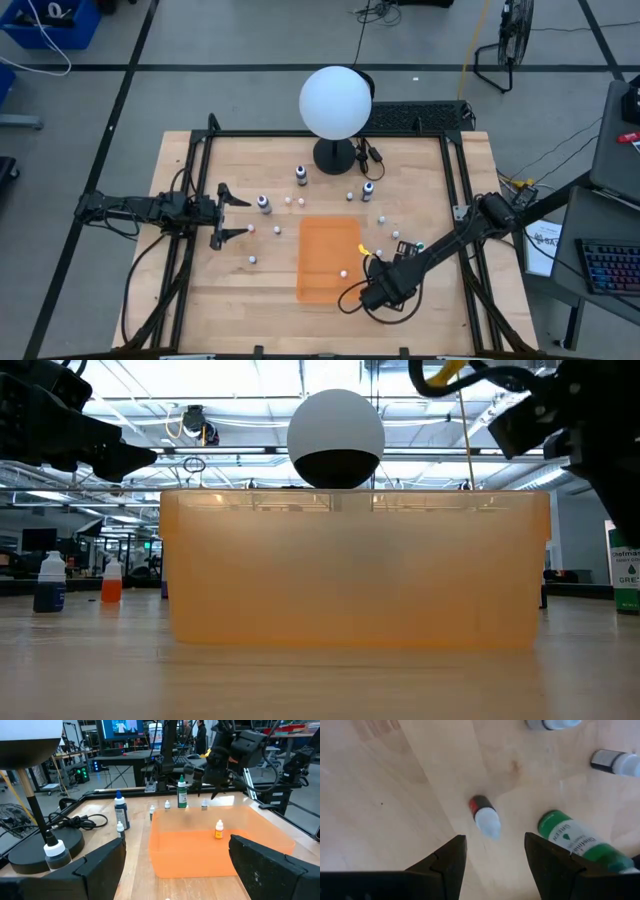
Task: Pick & Place food coloring
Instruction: Put the small red food coloring bottle into the orange bin
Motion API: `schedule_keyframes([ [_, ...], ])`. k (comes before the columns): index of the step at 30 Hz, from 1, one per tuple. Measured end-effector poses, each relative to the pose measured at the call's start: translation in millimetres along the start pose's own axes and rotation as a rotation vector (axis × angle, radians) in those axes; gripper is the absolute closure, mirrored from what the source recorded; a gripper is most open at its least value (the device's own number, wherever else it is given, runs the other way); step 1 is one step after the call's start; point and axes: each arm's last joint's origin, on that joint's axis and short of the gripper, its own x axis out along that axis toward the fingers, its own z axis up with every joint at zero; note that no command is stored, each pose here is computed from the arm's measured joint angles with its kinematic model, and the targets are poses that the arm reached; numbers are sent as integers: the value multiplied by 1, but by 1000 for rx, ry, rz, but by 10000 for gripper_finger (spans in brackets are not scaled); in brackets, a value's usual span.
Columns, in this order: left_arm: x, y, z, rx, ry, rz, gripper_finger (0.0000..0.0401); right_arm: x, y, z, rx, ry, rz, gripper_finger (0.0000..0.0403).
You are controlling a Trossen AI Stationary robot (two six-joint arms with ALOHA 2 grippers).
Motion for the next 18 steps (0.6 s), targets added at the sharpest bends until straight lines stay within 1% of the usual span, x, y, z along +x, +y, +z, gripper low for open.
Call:
schedule_keyframes([
  [10, 0, 0, 0, 0, 0, 0, 50, 16, 1, 5, -29, -17, 44, 209],
  [18, 0, 0, 0, 0, 0, 0, 50, 35, -1, 2, -24, -10, 35, 209],
])
